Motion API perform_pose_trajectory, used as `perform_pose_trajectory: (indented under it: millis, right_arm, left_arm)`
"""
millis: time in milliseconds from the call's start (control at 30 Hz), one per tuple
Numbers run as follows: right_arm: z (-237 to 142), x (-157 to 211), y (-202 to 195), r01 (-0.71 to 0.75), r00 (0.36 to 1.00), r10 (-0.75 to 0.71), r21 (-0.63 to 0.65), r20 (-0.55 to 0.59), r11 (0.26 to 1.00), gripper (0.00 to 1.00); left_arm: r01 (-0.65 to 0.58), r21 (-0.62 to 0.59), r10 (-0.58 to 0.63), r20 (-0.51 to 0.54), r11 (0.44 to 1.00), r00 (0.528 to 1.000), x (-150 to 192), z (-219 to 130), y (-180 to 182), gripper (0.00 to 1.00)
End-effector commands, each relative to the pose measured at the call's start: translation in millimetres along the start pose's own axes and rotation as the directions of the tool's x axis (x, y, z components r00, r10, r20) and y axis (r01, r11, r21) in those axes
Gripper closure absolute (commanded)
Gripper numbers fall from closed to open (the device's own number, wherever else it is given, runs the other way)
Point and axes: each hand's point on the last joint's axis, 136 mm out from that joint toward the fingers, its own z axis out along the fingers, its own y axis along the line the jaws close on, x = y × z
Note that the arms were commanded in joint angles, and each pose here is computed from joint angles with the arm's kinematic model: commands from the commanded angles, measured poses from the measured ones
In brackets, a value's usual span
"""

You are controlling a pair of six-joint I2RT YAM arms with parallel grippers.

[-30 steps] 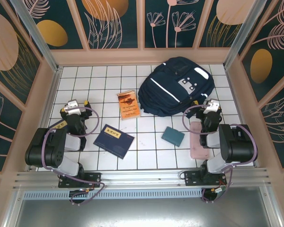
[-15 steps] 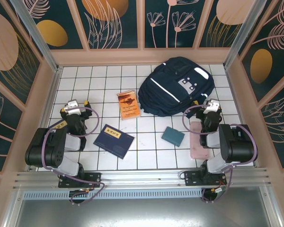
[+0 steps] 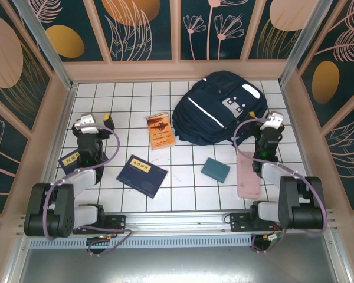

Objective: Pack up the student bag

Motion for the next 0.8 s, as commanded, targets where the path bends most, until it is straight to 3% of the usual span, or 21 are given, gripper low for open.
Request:
perform_pose_trajectory:
  millis: [0,100,167,267,333,500,633,767]
  right_arm:
    - [7.1,4.0,-7.8,-0.129,0.970,0.155,0.143,-0.185,0.981,0.01]
    - [20.0,17.8,4.9,-0.166,0.894,0.229,0.192,-0.384,0.967,0.01]
    - [27.8,33.5,30.3,-0.196,0.830,0.226,0.113,-0.509,0.974,0.01]
    - [30.9,57.0,64.2,-0.284,0.741,0.239,0.030,-0.628,0.958,0.01]
    - [30.4,67.4,79.0,-0.347,0.697,0.270,0.017,-0.664,0.938,0.01]
    - [35.6,86.8,89.6,-0.424,0.617,0.332,0.054,-0.713,0.904,0.01]
    - [42.5,95.0,84.0,-0.409,0.598,0.358,0.111,-0.717,0.906,0.01]
    - [46.3,100.6,80.9,-0.401,0.583,0.372,0.143,-0.722,0.905,0.01]
  left_arm:
    - [0.126,-0.006,-0.126,-0.136,0.992,0.983,-7.8,12.3,-8.4,0.01]
    - [0.285,0.005,-0.275,-0.245,0.959,0.930,-16.9,27.2,-26.8,0.01]
    - [0.363,0.040,-0.331,-0.330,0.931,0.884,-13.1,36.1,-45.5,0.01]
    - [0.532,0.134,-0.420,-0.466,0.836,0.778,-7.0,43.4,-86.9,0.01]
    - [0.594,0.189,-0.417,-0.551,0.782,0.723,2.6,43.5,-120.6,0.03]
    - [0.637,0.201,-0.357,-0.686,0.745,0.634,37.7,39.4,-194.1,0.05]
    - [0.690,0.199,-0.333,-0.762,0.696,0.555,68.8,31.8,-247.4,0.10]
    - [0.698,0.155,-0.281,-0.838,0.700,0.468,117.7,34.3,-281.6,0.19]
